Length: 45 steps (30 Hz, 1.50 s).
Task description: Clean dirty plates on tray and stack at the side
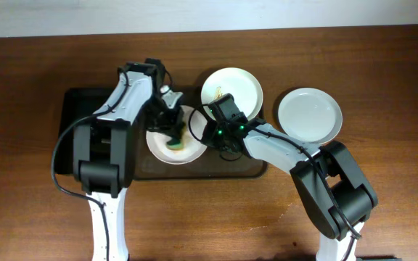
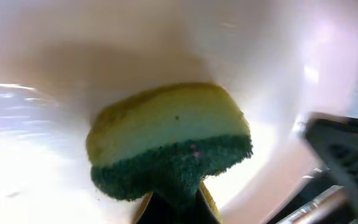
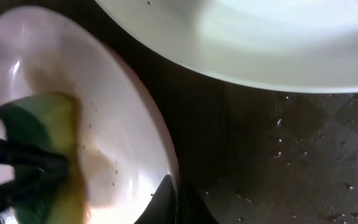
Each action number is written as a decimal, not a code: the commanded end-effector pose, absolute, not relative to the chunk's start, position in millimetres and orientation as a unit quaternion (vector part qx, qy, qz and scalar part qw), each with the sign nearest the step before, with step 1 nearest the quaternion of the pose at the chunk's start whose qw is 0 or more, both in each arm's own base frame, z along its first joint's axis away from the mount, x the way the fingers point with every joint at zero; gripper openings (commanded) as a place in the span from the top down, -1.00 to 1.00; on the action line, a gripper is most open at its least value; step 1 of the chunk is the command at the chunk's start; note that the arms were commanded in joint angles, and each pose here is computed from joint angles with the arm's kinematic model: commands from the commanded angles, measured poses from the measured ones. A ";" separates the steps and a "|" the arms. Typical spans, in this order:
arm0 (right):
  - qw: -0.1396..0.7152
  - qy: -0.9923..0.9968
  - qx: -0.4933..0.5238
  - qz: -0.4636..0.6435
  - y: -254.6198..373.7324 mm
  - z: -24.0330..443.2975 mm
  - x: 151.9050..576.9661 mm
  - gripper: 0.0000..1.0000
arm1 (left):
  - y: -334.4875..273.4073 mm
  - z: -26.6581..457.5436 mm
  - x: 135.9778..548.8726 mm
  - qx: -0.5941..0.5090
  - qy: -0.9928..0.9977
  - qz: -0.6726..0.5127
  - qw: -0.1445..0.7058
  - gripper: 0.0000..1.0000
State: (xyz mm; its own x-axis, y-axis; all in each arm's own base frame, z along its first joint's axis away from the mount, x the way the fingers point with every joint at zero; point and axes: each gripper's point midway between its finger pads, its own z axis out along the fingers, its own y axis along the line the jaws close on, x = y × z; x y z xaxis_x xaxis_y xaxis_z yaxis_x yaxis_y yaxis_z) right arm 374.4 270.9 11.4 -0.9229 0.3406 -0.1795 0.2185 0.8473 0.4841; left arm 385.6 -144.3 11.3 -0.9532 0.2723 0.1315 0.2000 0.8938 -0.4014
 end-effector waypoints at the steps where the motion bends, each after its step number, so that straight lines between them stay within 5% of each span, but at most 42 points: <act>1: 0.125 0.956 0.159 0.215 261.4 -1.2 372.2 0.92 | -177.1 12.3 384.8 -0.153 -0.941 0.289 0.082 0.99; 11: 0.125 0.956 0.158 0.215 261.4 -1.3 372.1 0.92 | -177.5 7.8 464.1 -0.050 -0.959 0.276 -0.047 0.99; 24: 0.124 0.956 0.158 0.216 261.8 -1.2 371.8 0.92 | -41.8 29.7 453.3 0.013 -0.995 -0.103 -0.013 0.99; 30: 0.120 0.957 0.145 0.221 264.4 -0.7 370.0 0.92 | -69.0 78.6 463.6 0.007 -0.999 -0.019 -0.026 0.99; 36: 0.101 0.959 0.086 0.252 278.8 6.8 362.1 0.92 | -58.8 182.8 507.0 0.024 -0.986 0.045 -0.159 0.99; 45: -0.012 0.878 -0.095 0.469 345.3 94.7 324.2 0.92 | -29.6 185.2 510.7 0.052 -0.984 0.039 -0.165 0.99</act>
